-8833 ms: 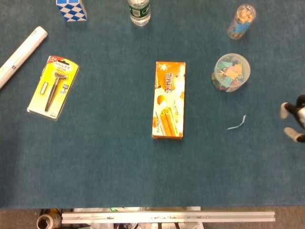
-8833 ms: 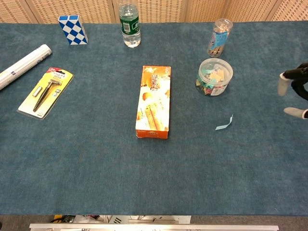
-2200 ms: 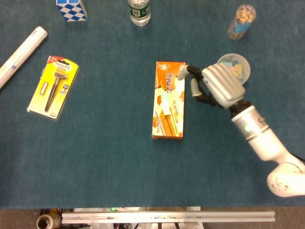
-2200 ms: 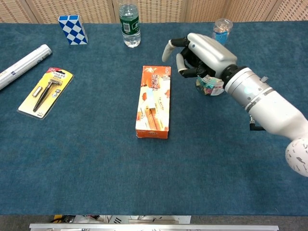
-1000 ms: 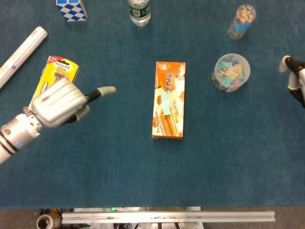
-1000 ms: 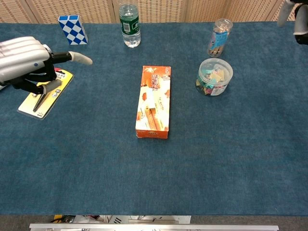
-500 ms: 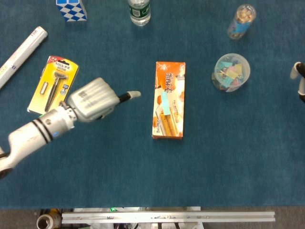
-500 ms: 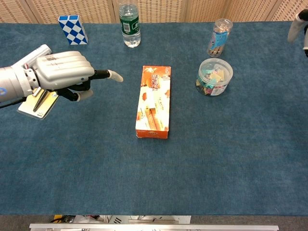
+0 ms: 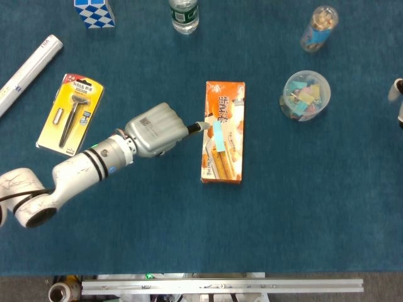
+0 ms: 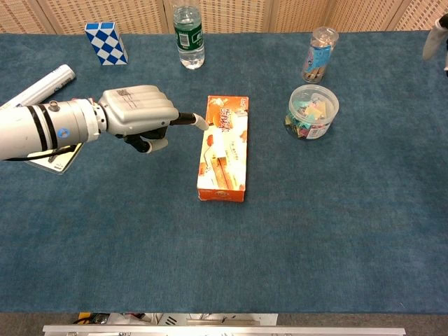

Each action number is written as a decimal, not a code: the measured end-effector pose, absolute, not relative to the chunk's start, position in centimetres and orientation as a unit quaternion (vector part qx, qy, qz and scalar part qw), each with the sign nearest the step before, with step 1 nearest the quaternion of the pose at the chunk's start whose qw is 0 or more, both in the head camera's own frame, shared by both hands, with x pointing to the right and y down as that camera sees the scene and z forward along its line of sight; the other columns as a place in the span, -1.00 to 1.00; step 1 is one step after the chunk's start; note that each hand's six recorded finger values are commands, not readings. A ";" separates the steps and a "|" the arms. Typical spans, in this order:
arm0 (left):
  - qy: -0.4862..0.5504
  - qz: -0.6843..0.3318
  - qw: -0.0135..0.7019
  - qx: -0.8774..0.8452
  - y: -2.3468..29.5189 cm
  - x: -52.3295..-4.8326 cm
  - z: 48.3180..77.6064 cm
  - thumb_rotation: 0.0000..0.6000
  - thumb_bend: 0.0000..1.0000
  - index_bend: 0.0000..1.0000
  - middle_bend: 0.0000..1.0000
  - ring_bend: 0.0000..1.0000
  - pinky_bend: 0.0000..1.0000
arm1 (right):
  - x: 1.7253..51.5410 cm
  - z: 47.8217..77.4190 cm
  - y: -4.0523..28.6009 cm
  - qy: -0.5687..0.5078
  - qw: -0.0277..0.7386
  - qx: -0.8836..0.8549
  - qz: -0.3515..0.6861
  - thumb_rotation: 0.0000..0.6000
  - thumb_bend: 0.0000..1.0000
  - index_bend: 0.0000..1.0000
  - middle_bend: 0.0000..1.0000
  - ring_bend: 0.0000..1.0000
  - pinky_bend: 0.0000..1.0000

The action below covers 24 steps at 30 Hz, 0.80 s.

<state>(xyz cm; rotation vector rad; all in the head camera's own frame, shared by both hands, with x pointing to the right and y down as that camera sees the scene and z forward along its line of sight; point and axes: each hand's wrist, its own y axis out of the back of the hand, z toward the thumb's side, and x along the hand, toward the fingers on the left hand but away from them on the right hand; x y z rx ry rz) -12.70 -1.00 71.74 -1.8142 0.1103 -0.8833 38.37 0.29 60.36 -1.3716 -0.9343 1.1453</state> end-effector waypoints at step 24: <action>0.029 -0.404 0.526 -0.748 -1.5 -11.1 73.8 1.00 0.36 -0.74 0.98 1.00 1.00 | 40.0 59.8 0.1 -0.420 0.523 -0.572 0.472 1.00 0.60 0.09 0.64 0.87 1.00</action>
